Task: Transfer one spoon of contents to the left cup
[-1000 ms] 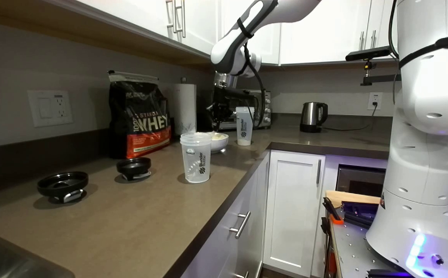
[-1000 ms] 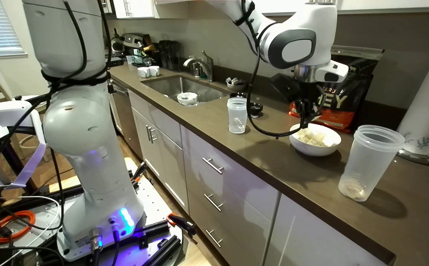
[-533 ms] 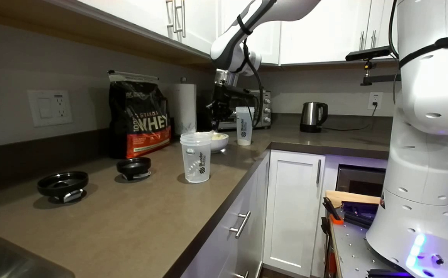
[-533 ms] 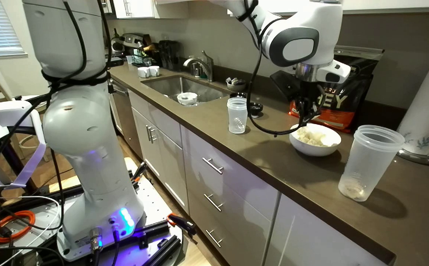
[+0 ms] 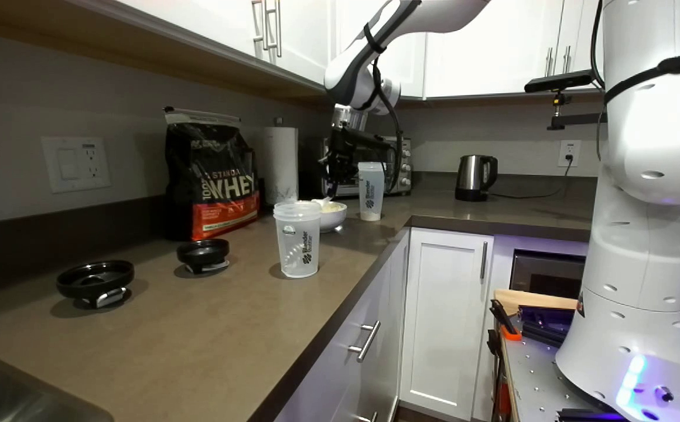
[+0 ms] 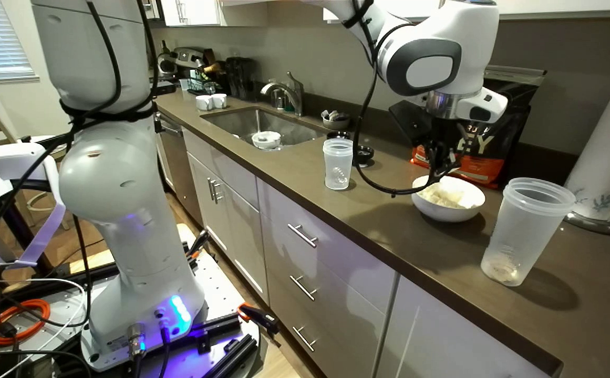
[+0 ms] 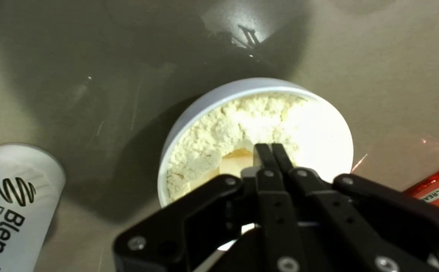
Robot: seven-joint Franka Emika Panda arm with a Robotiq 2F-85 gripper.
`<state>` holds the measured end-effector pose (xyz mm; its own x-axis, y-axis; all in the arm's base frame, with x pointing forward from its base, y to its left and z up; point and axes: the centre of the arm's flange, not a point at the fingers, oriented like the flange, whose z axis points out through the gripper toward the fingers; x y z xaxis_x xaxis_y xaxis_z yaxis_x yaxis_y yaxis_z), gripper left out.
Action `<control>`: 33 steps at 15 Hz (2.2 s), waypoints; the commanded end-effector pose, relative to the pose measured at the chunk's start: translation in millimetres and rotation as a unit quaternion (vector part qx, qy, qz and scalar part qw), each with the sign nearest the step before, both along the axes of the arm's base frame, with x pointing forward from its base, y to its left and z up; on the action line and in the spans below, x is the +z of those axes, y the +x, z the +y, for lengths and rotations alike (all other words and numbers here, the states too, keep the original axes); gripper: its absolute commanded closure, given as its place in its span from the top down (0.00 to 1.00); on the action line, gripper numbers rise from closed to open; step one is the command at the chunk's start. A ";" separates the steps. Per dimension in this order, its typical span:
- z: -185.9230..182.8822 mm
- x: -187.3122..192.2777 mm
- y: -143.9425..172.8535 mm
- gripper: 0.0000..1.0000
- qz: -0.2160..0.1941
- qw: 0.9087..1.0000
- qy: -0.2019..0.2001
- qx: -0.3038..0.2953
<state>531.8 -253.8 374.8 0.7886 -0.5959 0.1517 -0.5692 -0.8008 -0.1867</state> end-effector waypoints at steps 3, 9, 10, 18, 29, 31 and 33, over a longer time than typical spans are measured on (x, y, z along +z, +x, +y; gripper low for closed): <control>-9.1 15.1 -2.2 0.02 -0.020 0.999 0.028 0.006; -10.6 27.8 -2.5 0.02 -0.027 0.999 0.035 0.008; -10.4 29.9 -2.9 0.02 -0.029 0.999 0.035 0.010; -3.3 53.9 -17.5 0.02 -0.033 0.997 0.061 0.025; 12.6 88.3 -59.7 0.02 -0.045 0.993 0.092 0.050; 19.1 92.7 -67.8 0.02 -0.050 0.992 0.097 0.058; 24.5 97.5 -75.2 0.02 -0.056 0.992 0.099 0.064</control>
